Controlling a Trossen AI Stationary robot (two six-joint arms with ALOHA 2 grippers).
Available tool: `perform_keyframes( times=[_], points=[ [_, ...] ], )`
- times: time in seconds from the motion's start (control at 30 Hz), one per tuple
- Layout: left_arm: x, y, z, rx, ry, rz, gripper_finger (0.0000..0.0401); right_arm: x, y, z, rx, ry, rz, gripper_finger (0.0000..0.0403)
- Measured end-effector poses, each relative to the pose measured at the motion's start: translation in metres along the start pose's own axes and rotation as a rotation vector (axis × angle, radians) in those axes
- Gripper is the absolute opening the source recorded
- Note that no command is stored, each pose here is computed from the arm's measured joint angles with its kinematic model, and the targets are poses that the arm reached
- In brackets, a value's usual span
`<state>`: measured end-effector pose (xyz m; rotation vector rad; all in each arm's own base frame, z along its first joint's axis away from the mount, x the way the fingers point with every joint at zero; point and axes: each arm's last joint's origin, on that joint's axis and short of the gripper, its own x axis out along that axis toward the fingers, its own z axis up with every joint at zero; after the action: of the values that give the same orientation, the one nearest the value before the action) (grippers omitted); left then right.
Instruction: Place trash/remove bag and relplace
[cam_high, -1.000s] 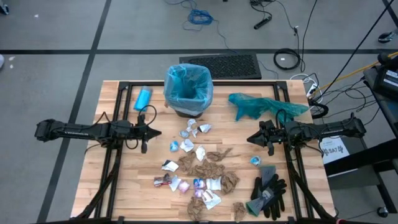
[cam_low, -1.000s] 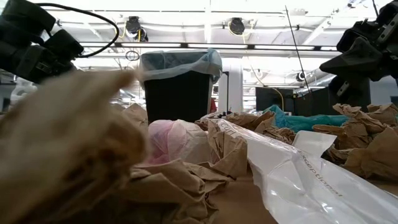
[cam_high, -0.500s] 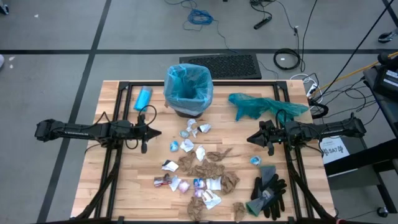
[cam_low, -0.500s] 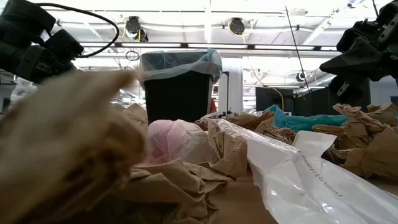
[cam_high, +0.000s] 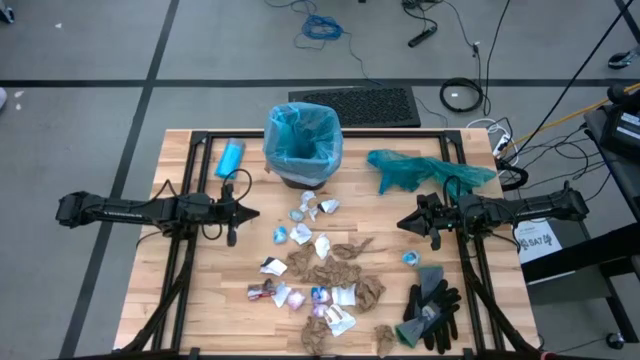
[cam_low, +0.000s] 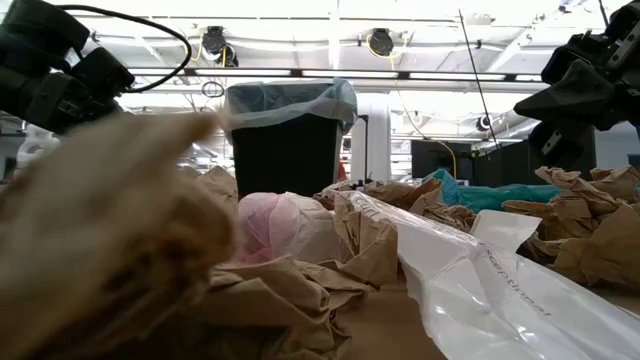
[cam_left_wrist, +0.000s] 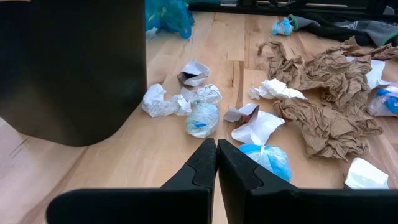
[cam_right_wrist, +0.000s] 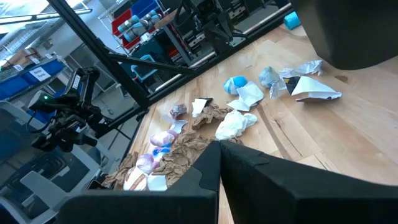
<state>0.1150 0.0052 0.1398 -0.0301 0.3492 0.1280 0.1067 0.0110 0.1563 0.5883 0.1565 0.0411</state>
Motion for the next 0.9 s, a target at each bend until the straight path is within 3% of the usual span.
perform_keyframes(
  times=[0.3, 0.33, 0.43, 0.53, 0.67, 0.9],
  points=[
    [0.0000, 0.0000, -0.0001, 0.001, 0.001, 0.000, 0.0017, 0.0000, -0.0001, -0.0001, 0.000, 0.000, 0.000, 0.0000],
    [0.0001, -0.0002, -0.0013, 0.105, 0.019, -0.009, 0.0017, 0.0000, 0.0000, 0.0000, 0.000, 0.000, 0.000, 0.0000],
    [0.0013, -0.0053, -0.0030, 0.595, 0.002, -0.187, 0.0017, 0.0000, 0.0000, -0.0001, 0.000, 0.001, 0.000, 0.0000],
    [0.0019, -0.0063, -0.0053, 0.850, -0.012, -0.235, 0.0017, 0.0000, 0.0000, -0.0001, 0.000, 0.001, 0.001, 0.0000],
    [0.0020, -0.0064, -0.0039, 0.961, -0.038, -0.230, 0.0017, 0.0000, 0.0000, 0.0000, 0.000, 0.001, 0.001, 0.0000],
    [0.0019, -0.0063, -0.0042, 0.965, -0.035, -0.231, 0.0017, 0.0000, 0.0000, -0.0001, 0.000, 0.001, 0.000, 0.0000]
  ],
)
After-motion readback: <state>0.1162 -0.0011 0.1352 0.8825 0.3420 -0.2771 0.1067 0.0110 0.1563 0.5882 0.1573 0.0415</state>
